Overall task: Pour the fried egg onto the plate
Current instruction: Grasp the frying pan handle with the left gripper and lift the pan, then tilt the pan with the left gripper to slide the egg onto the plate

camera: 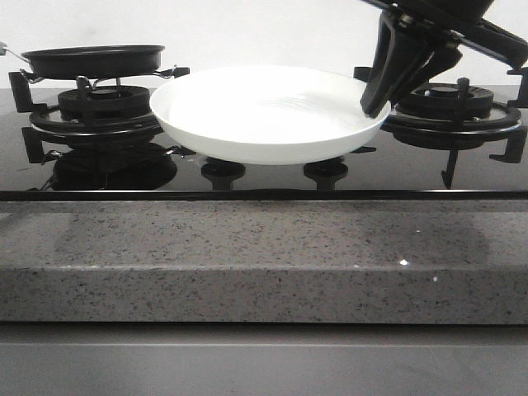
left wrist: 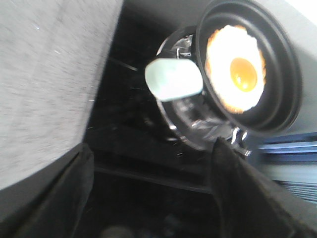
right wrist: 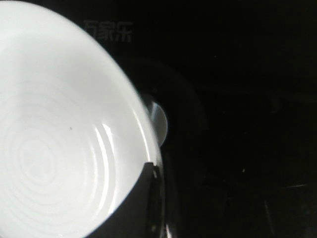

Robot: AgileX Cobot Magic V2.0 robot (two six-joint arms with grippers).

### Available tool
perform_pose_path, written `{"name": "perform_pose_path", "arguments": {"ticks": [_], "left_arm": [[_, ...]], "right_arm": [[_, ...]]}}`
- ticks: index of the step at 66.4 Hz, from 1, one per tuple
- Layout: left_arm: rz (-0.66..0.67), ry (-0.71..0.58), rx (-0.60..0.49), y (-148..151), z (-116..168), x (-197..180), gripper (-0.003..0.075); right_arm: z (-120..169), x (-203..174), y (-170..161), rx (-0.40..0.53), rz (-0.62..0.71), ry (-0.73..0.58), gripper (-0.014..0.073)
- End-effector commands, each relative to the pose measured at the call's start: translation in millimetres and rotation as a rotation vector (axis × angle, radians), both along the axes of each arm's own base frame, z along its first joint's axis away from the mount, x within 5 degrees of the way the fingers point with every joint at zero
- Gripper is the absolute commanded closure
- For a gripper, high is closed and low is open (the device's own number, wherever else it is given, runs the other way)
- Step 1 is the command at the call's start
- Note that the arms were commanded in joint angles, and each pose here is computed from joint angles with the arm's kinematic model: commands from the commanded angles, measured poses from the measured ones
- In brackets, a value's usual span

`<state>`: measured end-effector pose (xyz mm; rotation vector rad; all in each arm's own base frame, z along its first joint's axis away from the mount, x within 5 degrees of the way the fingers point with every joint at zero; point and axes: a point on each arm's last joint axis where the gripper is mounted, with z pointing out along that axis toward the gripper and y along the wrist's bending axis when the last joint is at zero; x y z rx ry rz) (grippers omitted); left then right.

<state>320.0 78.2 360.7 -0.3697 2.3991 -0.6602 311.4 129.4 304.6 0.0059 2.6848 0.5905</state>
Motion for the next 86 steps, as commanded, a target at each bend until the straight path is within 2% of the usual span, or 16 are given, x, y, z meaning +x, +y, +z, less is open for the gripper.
{"name": "perform_pose_path", "arguments": {"ticks": [1,16,24,36,59,81,86], "left_arm": [[-0.002,-0.096,-0.132,-2,13,10,0.0225],[-0.019,-0.123,-0.397,-2,-10,41,0.0225],[-0.007,-0.119,-0.481,1,-22,53,0.0225],[-0.007,-0.110,-0.537,3,-35,63,0.0226],[-0.060,-0.141,-0.664,-3,-40,72,0.0226],[-0.088,-0.100,-0.695,-3,-52,75,0.0230],[-0.088,-0.099,-0.701,-3,-53,75,0.0265]], "right_arm": [[24,-4,-2,0.038,-0.008,-0.097,0.0694],[24,-4,-2,0.038,-0.008,-0.097,0.0694],[24,-4,-2,0.038,-0.008,-0.097,0.0694],[24,-4,-2,0.038,-0.008,-0.097,0.0694],[24,-4,-2,0.038,-0.008,-0.097,0.0694],[24,-4,-2,0.038,-0.008,-0.097,0.0694],[24,-4,-2,0.038,-0.008,-0.097,0.0694]]}}
